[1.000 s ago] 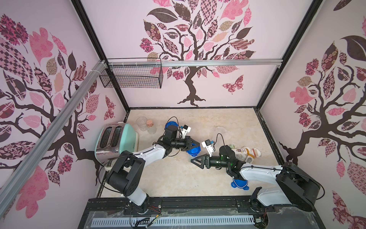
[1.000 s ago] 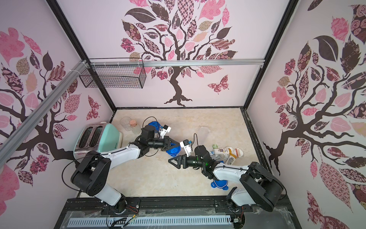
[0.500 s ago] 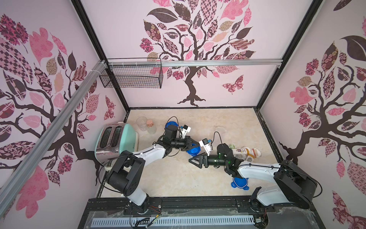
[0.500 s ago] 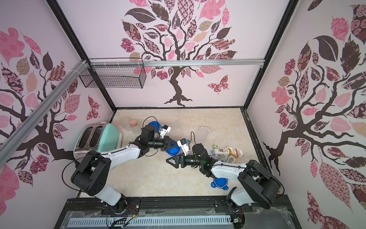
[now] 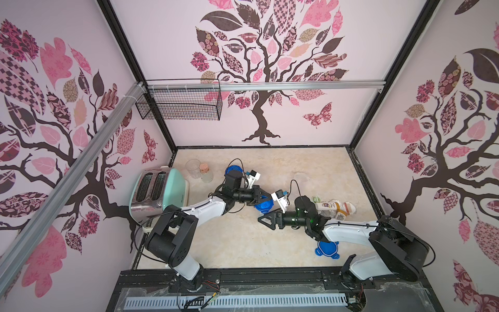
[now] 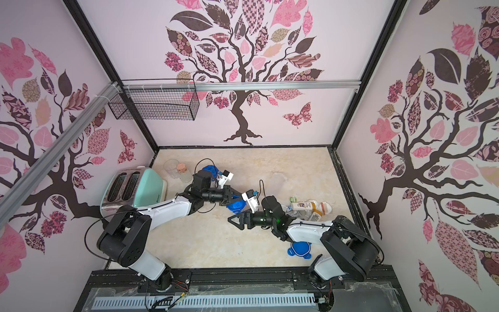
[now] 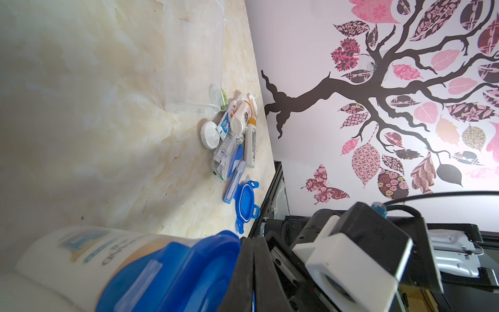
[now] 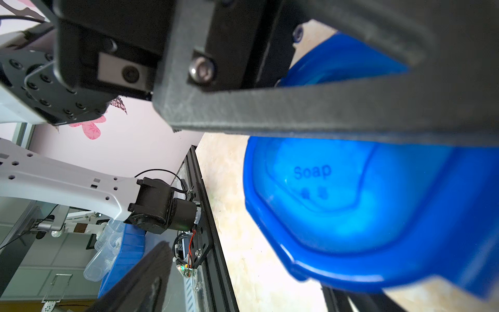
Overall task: Take out toiletry kits
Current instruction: Unfasten the latch on the container.
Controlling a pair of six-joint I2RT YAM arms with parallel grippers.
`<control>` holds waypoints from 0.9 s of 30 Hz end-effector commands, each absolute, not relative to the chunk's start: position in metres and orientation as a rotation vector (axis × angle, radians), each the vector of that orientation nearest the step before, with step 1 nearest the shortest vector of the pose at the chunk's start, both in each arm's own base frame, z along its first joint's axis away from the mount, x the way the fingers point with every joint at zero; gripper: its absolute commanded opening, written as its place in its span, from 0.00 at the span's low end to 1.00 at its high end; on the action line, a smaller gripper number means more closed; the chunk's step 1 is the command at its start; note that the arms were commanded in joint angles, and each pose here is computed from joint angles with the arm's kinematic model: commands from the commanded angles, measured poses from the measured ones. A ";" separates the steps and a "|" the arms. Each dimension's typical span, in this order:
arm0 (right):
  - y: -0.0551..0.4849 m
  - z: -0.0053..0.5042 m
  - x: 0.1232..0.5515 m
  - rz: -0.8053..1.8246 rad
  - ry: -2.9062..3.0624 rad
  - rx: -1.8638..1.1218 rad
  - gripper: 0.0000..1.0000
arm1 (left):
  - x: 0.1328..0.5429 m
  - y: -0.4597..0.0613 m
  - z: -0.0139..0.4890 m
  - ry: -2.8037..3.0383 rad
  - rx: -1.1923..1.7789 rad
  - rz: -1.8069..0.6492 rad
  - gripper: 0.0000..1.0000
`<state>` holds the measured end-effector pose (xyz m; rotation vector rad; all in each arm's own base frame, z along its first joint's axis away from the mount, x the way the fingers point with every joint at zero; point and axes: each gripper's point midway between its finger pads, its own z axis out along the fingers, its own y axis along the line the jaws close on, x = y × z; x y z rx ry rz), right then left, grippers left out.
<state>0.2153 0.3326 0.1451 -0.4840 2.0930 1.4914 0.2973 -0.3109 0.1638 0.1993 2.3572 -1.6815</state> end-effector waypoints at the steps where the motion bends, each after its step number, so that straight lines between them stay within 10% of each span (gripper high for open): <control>1: 0.332 0.157 0.230 1.462 2.038 -0.482 0.86 | 0.287 -0.299 0.103 2.568 0.077 -1.558 0.07; 27: 0.348 0.209 0.209 1.510 1.548 -0.859 0.84 | 0.283 -0.301 0.095 2.596 0.083 -1.544 0.06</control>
